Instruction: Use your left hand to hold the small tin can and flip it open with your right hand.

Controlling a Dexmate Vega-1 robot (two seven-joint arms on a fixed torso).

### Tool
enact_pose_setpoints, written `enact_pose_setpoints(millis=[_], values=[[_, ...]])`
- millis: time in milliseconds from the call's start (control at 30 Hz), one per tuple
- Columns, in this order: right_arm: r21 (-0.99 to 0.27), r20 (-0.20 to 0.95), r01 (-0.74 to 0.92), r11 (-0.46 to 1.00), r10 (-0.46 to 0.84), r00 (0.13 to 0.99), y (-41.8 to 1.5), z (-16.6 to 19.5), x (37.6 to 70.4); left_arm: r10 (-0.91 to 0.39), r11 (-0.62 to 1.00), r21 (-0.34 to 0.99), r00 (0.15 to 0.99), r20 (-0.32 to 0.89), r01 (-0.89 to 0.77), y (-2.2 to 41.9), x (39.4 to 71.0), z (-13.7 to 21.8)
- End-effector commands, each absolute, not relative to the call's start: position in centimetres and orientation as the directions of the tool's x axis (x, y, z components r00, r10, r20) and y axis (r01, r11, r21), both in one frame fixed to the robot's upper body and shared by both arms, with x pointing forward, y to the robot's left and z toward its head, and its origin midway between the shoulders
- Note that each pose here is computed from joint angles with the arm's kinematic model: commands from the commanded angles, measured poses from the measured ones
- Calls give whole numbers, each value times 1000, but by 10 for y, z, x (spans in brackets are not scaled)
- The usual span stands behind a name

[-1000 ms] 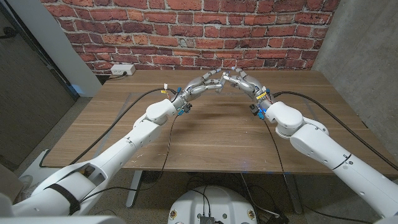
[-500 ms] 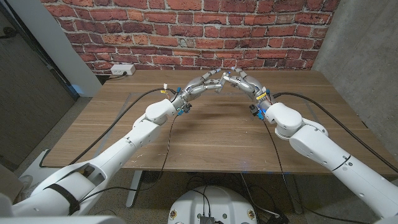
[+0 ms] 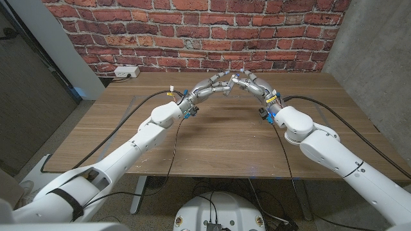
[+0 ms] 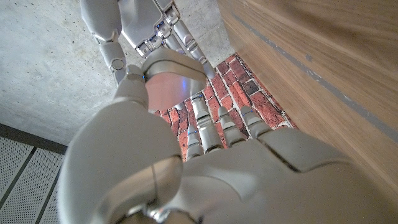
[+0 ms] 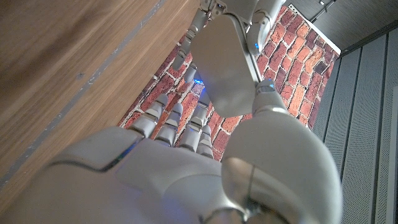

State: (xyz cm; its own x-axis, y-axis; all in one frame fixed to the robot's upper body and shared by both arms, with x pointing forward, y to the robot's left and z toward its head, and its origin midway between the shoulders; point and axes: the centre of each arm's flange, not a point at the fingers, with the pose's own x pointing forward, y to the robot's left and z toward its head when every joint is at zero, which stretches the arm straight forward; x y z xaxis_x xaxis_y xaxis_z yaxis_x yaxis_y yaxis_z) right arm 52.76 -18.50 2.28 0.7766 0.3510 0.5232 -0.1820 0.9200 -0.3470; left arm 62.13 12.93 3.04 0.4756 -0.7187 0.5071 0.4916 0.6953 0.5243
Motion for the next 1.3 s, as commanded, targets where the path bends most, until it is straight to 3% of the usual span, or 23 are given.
enact_pose_setpoints(millis=[33, 1300], values=[[-331, 517, -206, 921, 359, 777, -189, 20, 529, -720, 694, 514, 474, 506, 505, 127, 622, 31], [-330, 535, -184, 926, 344, 772, -181, 14, 524, -736, 674, 494, 442, 513, 549, 135, 627, 26]])
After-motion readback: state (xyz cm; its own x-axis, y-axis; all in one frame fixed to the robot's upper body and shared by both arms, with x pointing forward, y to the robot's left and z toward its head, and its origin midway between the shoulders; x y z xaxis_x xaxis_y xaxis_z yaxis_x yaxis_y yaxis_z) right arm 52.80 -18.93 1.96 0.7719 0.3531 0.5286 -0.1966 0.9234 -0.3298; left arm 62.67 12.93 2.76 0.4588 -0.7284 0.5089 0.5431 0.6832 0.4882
